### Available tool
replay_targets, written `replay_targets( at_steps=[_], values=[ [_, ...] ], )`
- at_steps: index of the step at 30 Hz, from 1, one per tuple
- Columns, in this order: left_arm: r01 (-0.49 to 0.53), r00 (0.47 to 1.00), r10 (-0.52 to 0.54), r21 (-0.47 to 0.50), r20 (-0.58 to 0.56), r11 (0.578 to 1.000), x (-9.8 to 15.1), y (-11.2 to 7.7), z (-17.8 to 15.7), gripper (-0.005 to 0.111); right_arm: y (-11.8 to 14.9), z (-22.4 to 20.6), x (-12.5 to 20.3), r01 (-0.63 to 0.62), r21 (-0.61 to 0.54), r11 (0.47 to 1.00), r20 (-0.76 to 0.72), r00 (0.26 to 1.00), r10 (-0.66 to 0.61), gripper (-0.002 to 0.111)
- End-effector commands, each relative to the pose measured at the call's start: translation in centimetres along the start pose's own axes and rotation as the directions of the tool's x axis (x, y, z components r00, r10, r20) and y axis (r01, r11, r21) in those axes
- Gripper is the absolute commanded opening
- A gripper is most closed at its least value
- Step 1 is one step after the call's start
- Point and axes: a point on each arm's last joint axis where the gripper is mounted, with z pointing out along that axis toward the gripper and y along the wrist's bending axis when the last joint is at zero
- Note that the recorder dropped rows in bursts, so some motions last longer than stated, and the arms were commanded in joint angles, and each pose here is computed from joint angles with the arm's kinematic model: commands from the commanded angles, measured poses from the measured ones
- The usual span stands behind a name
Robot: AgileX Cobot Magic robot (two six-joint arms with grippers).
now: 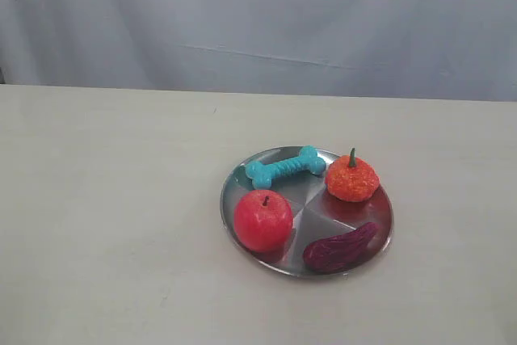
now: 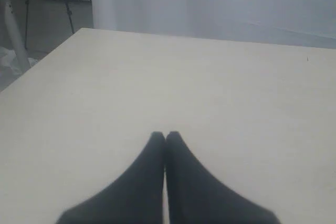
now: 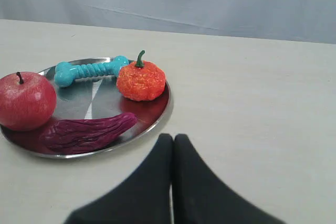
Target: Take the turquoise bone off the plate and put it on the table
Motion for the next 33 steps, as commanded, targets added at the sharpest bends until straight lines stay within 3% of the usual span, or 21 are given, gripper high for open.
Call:
replay_targets(
  at_steps=[1, 4, 12, 22, 33],
  values=[
    [-0.001, 1.000, 0.001, 0.005, 0.003, 1.000, 0.0, 0.0, 0.0, 0.000, 0.0, 0.0, 0.0, 0.006, 0.001, 1.000, 0.007, 1.000, -0.006, 0.000],
    [-0.001, 1.000, 0.001, 0.005, 0.003, 1.000, 0.0, 0.0, 0.0, 0.000, -0.1, 0.0, -0.2, 0.050, 0.013, 0.999, 0.035, 0.998, -0.050, 0.000],
    [-0.001, 1.000, 0.001, 0.005, 0.003, 1.000, 0.0, 0.0, 0.0, 0.000, -0.3, -0.4, -2.4, 0.061, 0.049, 0.997, 0.278, 0.958, -0.072, 0.000],
    [-0.001, 1.000, 0.001, 0.005, 0.003, 1.000, 0.0, 0.0, 0.0, 0.000, -0.5, -2.1, -5.7, 0.033, 0.095, 0.995, 0.629, 0.773, -0.085, 0.000],
    [-0.001, 1.000, 0.001, 0.005, 0.003, 1.000, 0.0, 0.0, 0.0, 0.000, -0.6, -3.2, -6.8, 0.044, 0.143, 0.989, 0.744, 0.654, -0.137, 0.000]
  ],
)
